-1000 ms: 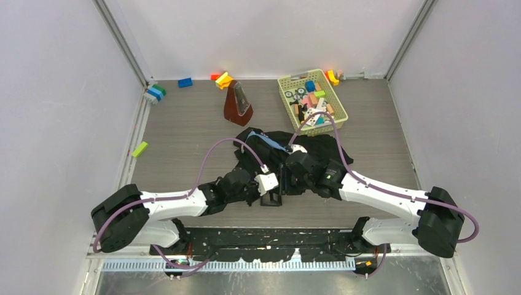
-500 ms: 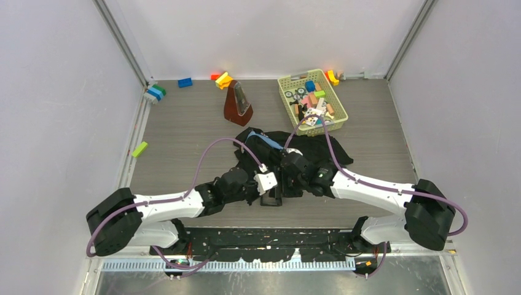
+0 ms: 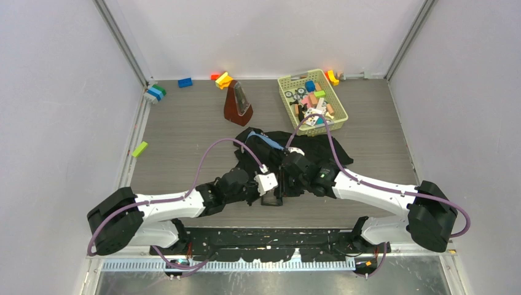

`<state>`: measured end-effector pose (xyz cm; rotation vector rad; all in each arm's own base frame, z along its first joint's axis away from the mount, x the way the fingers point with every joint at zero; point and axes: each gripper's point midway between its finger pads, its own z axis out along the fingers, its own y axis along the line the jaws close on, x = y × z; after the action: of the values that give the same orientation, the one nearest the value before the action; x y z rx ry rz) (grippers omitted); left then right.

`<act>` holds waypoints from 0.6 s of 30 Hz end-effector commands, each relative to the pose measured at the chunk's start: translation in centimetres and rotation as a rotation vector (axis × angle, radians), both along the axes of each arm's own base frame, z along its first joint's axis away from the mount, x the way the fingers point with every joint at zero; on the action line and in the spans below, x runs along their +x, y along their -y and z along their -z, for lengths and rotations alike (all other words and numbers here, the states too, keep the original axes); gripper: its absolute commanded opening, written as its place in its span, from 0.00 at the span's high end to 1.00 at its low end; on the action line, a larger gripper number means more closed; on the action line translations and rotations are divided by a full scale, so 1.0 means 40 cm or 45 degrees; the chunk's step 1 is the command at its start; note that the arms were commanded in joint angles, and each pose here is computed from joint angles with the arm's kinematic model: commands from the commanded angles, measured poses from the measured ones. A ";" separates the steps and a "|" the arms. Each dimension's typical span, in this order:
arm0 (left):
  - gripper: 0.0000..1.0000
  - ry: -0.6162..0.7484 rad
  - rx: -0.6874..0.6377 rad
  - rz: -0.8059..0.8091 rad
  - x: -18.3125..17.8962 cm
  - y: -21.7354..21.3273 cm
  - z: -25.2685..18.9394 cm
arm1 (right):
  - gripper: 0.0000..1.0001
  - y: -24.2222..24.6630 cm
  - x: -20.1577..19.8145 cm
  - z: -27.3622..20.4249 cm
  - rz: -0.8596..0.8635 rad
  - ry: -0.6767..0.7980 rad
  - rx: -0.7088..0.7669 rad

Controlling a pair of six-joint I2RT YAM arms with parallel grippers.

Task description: Remove the brooch from the garment

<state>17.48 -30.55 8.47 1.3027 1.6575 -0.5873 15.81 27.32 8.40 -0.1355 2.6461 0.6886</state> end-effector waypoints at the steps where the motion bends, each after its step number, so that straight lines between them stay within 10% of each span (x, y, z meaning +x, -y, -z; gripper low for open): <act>1: 1.00 0.058 -0.009 -0.006 0.018 0.015 -0.023 | 0.72 0.003 0.011 -0.021 0.026 0.041 0.025; 18: 1.00 0.140 0.097 0.014 0.038 0.050 0.012 | 0.95 -0.008 0.010 -0.034 0.001 0.048 0.051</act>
<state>17.87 -30.90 5.67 1.4024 1.6832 -0.4691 15.74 27.16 8.33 -0.1374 2.6462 0.6850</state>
